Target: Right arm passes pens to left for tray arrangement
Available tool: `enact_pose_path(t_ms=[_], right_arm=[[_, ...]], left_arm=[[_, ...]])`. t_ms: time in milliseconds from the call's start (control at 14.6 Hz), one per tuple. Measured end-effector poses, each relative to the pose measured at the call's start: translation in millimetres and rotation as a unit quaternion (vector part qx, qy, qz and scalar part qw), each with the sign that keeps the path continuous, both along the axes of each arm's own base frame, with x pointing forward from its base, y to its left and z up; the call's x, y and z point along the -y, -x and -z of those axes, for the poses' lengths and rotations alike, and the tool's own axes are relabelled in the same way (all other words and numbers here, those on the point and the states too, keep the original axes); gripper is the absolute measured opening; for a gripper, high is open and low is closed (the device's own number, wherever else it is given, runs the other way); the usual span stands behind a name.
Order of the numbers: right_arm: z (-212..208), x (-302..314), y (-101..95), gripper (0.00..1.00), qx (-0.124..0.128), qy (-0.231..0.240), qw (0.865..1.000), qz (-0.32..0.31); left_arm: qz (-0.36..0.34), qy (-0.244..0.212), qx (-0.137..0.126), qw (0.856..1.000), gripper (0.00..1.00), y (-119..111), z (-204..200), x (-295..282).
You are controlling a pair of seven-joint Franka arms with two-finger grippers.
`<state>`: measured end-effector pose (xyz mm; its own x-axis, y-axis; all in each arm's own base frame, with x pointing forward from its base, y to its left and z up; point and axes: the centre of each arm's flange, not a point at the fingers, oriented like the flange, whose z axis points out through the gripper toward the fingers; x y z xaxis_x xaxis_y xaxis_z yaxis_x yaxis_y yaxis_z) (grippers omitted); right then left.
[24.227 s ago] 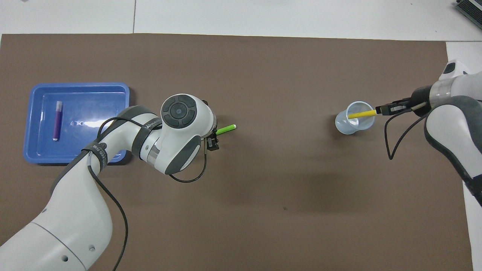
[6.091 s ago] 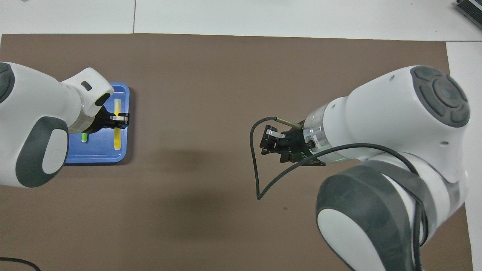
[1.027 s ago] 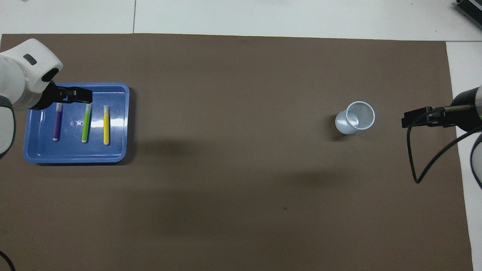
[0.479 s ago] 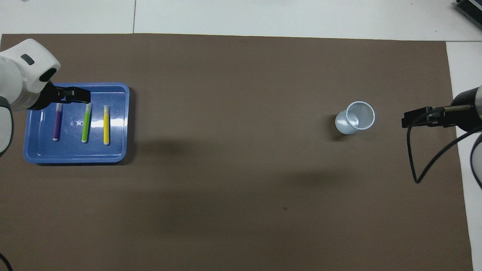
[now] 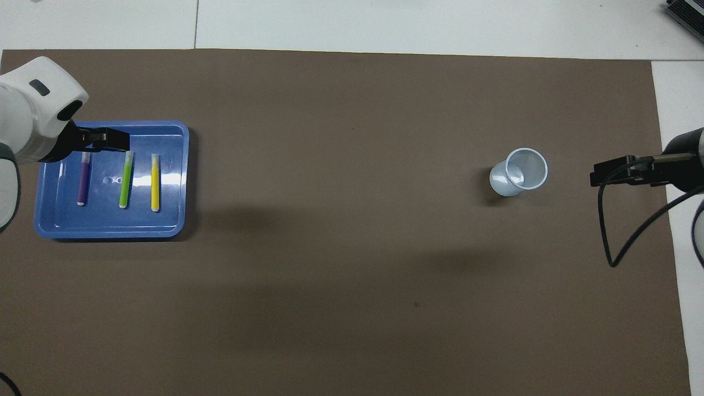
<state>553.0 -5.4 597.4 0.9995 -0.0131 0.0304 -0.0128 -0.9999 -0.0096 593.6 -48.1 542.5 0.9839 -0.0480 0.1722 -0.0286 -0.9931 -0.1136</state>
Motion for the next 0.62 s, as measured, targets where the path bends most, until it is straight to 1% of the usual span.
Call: enact_pose_path(t_ms=[274, 411, 547, 616], right_arm=[[0.0, -6.3, 0.0, 1.0, 0.0, 0.0, 1.0, -0.006], [0.0, -6.2, 0.0, 1.0, 0.0, 0.0, 1.0, -0.006], [0.0, -6.2, 0.0, 1.0, 0.0, 0.0, 1.0, -0.006], [0.0, -6.1, 0.0, 1.0, 0.0, 0.0, 1.0, -0.005]], left_arm=[[-0.009, -0.002, -0.001, 1.0, 1.0, 0.3, -1.1, -9.6], [-0.012, 0.0, -0.012, 1.0, 1.0, 2.2, 1.2, -10.7], [-0.02, 0.015, -0.022, 0.999, 1.0, 4.4, 3.0, -9.7], [-0.024, 0.02, -0.023, 0.999, 1.0, 4.7, 2.7, -11.0]])
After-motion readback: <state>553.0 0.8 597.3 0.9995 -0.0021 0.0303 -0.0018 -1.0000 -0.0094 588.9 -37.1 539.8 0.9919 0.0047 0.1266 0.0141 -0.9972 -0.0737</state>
